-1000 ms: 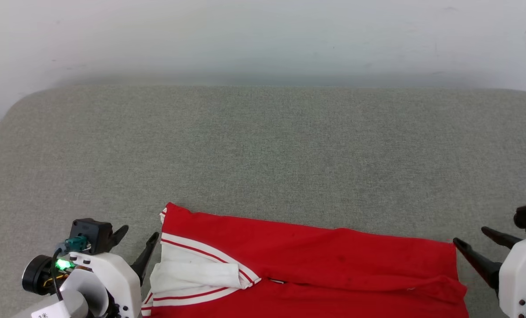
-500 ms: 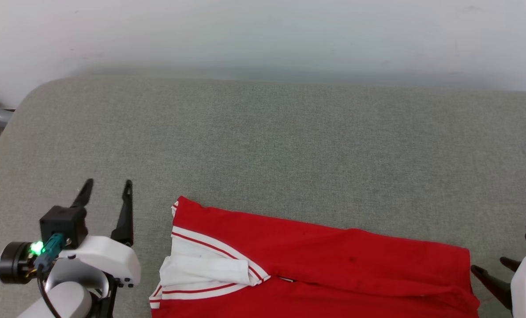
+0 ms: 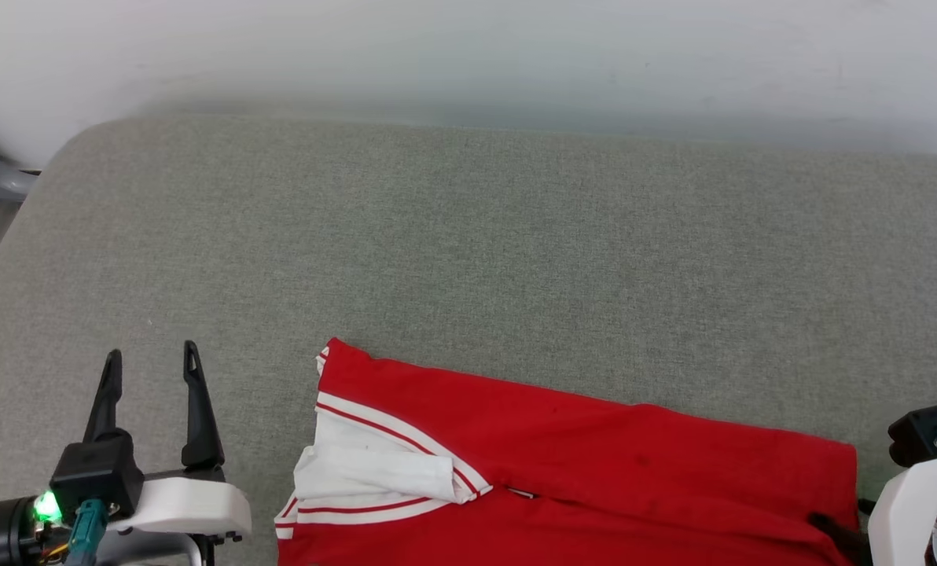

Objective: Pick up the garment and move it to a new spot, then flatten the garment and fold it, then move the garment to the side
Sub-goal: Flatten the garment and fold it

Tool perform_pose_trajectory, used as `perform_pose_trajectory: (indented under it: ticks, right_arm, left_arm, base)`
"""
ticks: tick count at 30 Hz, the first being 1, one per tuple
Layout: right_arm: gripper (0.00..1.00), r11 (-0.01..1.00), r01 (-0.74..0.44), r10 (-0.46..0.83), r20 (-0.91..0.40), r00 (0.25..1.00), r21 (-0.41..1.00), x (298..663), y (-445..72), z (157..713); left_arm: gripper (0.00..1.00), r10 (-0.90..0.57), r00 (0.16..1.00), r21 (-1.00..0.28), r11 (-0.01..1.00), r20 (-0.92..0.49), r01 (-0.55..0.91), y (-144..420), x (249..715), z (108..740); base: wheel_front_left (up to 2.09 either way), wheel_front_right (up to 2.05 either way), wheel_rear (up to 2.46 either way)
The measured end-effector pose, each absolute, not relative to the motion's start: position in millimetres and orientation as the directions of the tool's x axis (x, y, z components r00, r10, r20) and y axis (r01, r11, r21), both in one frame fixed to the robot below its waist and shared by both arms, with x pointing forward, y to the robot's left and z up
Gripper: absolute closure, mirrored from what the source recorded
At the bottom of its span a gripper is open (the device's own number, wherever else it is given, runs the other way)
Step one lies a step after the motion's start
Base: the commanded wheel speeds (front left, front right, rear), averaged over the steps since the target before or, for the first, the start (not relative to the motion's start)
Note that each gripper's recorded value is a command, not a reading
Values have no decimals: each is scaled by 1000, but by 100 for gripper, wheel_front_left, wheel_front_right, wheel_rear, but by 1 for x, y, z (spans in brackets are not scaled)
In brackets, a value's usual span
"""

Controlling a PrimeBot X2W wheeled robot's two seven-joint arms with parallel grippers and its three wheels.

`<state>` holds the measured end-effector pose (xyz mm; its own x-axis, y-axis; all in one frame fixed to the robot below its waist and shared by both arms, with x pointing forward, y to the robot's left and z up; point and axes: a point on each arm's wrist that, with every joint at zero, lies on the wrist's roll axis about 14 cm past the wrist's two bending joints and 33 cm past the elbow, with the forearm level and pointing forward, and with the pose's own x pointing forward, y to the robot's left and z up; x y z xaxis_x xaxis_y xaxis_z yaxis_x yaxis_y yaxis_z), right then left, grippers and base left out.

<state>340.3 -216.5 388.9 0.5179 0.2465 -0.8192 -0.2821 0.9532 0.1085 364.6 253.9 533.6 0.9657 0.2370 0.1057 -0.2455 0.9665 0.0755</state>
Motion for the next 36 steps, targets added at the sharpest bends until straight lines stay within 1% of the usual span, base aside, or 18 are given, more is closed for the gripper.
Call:
perform_pose_trajectory:
  ticks: [7, 12, 13, 14, 15, 20, 25, 31, 36]
  right_arm:
    - [0, 952, -275, 250, -853, 459, 130, 334, -212, 367]
    - [0, 950, -274, 260, -861, 437, 149, 331, -208, 357]
    - [55, 949, -274, 265, -861, 435, 154, 331, -207, 356]
    - [86, 949, -274, 267, -860, 436, 155, 330, -207, 356]
    - [100, 949, -273, 269, -857, 439, 158, 331, -207, 356]
    - [100, 947, -273, 285, -835, 470, 170, 335, -204, 359]
    - [100, 955, -255, 267, -810, 522, 150, 345, -217, 370]
    - [100, 978, -191, 177, -795, 581, 78, 359, -257, 387]
    - [100, 992, -124, 64, -796, 602, -13, 365, -299, 395]
  left_arm:
    - [0, 282, 952, 83, 953, 117, -293, 254, 353, 526]
    - [0, 312, 941, 92, 941, 134, -325, 255, 350, 526]
    - [0, 316, 939, 86, 940, 136, -329, 255, 350, 526]
    - [0, 315, 939, 83, 941, 136, -327, 254, 350, 526]
    - [0, 312, 940, 89, 941, 137, -326, 253, 350, 525]
    - [0, 291, 948, 105, 947, 128, -305, 248, 349, 520]
    - [0, 269, 954, 121, 951, 132, -285, 243, 349, 521]
    - [0, 251, 959, 137, 953, 134, -268, 241, 348, 521]
    - [0, 231, 965, 149, 957, 126, -249, 237, 348, 518]
  base:
    - [0, 0, 0]
    - [0, 0, 0]
    - [0, 0, 0]
    - [0, 0, 0]
    - [0, 0, 0]
    - [0, 0, 0]
    - [0, 0, 0]
    - [0, 0, 0]
    - [0, 0, 0]
